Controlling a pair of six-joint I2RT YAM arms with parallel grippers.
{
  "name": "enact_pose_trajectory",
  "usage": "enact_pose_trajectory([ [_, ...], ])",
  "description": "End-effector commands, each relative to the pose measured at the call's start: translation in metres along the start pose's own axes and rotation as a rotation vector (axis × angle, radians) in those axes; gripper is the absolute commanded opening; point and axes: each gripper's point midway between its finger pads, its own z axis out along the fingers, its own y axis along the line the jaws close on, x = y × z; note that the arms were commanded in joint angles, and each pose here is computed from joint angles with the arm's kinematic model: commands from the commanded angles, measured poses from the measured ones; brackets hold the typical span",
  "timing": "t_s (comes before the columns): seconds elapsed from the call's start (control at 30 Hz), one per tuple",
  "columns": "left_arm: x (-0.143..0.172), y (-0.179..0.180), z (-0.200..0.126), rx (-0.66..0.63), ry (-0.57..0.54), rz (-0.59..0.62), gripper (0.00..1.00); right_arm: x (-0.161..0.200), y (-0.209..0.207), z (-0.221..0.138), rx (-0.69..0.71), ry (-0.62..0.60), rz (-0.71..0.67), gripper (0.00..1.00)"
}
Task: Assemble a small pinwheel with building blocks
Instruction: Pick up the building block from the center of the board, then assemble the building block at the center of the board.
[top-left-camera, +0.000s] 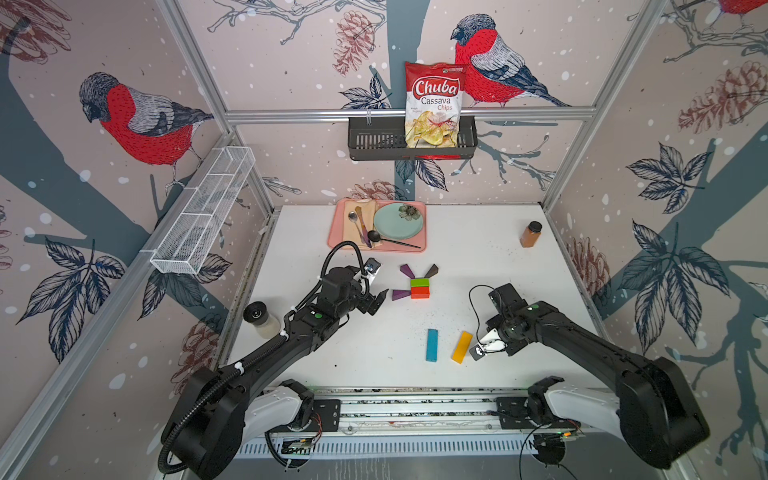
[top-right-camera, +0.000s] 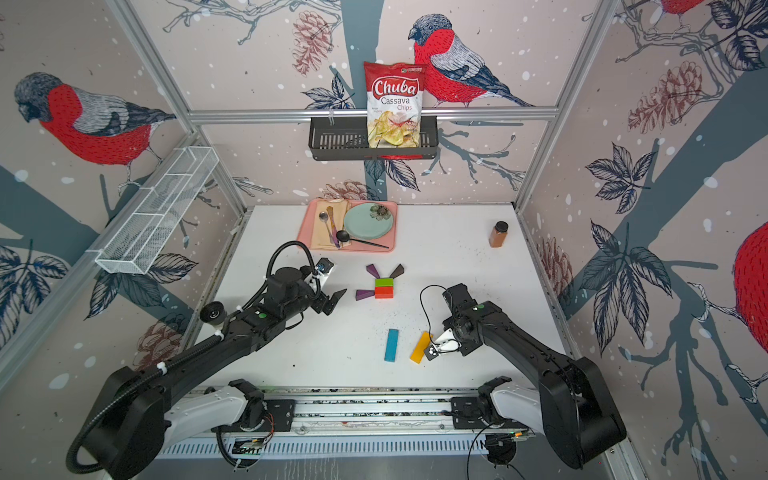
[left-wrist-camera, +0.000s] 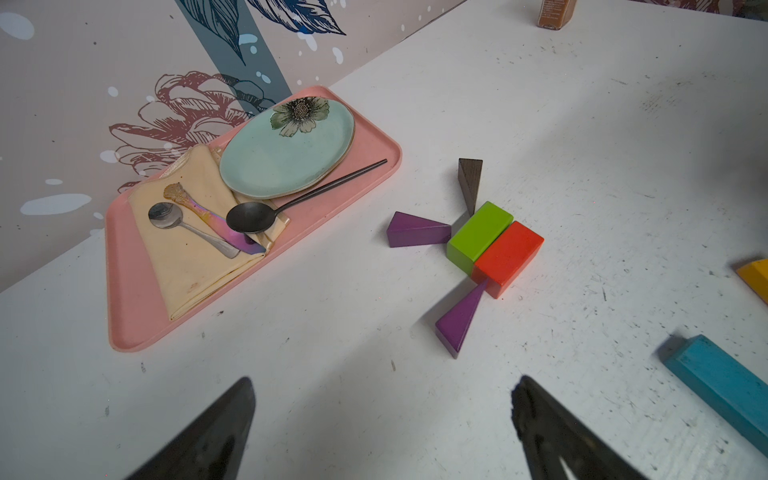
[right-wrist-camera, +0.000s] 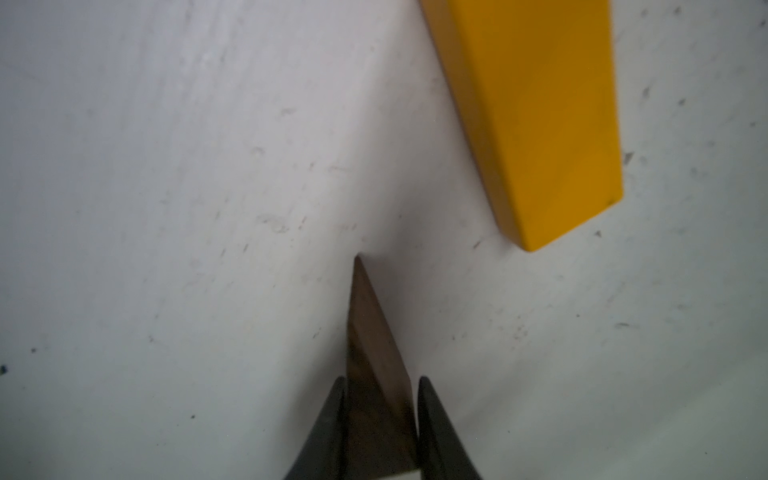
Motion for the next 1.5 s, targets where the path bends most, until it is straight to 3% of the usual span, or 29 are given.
enact_pose_trajectory([
  [0.0, -0.006, 0.002, -0.002, -0.009, -0.016, -0.002, 0.96, -0.005, -0.007, -0.002, 0.018, -0.042, 0.059, 0.17],
  [0.2, -0.008, 0.006, -0.001, -0.025, -0.018, -0.006, 0.96, -0.005, -0.055, -0.017, 0.073, -0.128, 0.328, 0.17],
  [0.5, -0.002, 0.018, 0.003, -0.084, 0.023, -0.066, 0.95, -0.012, -0.133, -0.021, 0.057, -0.122, 0.654, 0.15],
  [0.93, 0.008, 0.023, 0.007, -0.100, 0.057, -0.103, 0.96, -0.021, -0.184, 0.005, 0.056, -0.019, 0.786, 0.15],
  [1.47, 0.012, 0.025, -0.001, -0.117, 0.046, -0.119, 0.96, -0.037, -0.188, 0.022, -0.001, 0.012, 0.799, 0.17],
])
